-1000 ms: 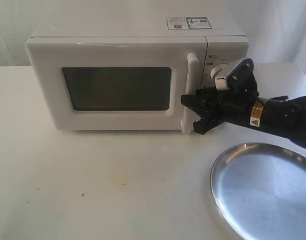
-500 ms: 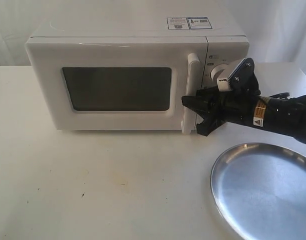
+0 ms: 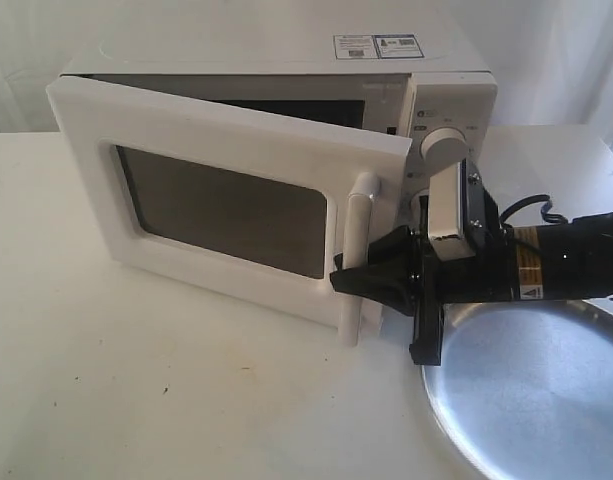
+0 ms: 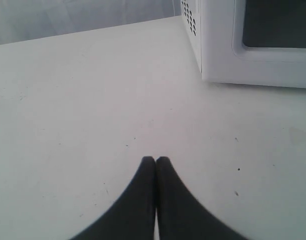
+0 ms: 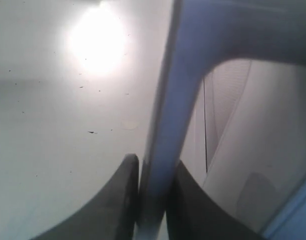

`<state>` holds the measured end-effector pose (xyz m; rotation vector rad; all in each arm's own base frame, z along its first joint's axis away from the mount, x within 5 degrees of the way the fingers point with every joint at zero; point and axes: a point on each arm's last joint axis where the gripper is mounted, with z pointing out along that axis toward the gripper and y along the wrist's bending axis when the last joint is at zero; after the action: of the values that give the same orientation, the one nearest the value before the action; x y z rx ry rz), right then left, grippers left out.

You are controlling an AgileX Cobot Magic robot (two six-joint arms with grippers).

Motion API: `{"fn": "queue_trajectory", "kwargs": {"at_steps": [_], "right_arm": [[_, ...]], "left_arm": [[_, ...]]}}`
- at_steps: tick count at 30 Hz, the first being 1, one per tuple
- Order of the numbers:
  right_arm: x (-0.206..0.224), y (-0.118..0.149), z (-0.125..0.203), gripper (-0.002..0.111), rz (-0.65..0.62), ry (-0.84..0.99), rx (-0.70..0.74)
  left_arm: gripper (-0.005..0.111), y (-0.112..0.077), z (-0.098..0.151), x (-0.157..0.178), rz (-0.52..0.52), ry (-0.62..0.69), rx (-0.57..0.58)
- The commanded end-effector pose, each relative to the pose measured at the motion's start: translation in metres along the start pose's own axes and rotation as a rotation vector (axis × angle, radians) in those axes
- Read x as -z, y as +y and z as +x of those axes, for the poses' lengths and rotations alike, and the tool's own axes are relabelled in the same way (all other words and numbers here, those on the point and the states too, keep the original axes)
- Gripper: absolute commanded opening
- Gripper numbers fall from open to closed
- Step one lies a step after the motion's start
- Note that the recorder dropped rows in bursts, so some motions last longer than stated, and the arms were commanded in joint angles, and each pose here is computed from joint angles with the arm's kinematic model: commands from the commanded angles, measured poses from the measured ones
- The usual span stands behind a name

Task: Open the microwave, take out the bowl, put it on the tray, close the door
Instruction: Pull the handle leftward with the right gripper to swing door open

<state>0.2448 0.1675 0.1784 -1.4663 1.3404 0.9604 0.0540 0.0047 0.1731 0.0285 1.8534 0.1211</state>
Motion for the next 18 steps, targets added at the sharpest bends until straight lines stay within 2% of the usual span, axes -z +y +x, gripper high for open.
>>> {"fn": "queue_trajectory", "kwargs": {"at_steps": [1, 7, 10, 12, 15, 18], "right_arm": [[0.010, 0.029, -0.017, 0.000, -0.135, -0.034, 0.077], [0.023, 0.049, -0.033, 0.002, -0.168, 0.010, -0.075], [0.030, 0.060, -0.038, 0.018, -0.203, 0.064, -0.140], [0.033, 0.065, -0.043, 0.032, -0.196, 0.058, -0.118], [0.038, 0.074, -0.049, 0.046, -0.186, 0.051, -0.092], [0.042, 0.075, -0.062, 0.038, -0.129, -0.015, -0.032]], "left_arm": [[0.000, 0.000, 0.000, 0.000, 0.002, -0.004, 0.009], [0.000, 0.000, 0.000, 0.000, 0.002, -0.004, 0.009], [0.000, 0.000, 0.000, 0.000, 0.002, -0.004, 0.009], [0.000, 0.000, 0.000, 0.000, 0.002, -0.004, 0.009], [0.000, 0.000, 0.000, 0.000, 0.002, -0.004, 0.009], [0.000, 0.000, 0.000, 0.000, 0.002, -0.004, 0.009]]}}
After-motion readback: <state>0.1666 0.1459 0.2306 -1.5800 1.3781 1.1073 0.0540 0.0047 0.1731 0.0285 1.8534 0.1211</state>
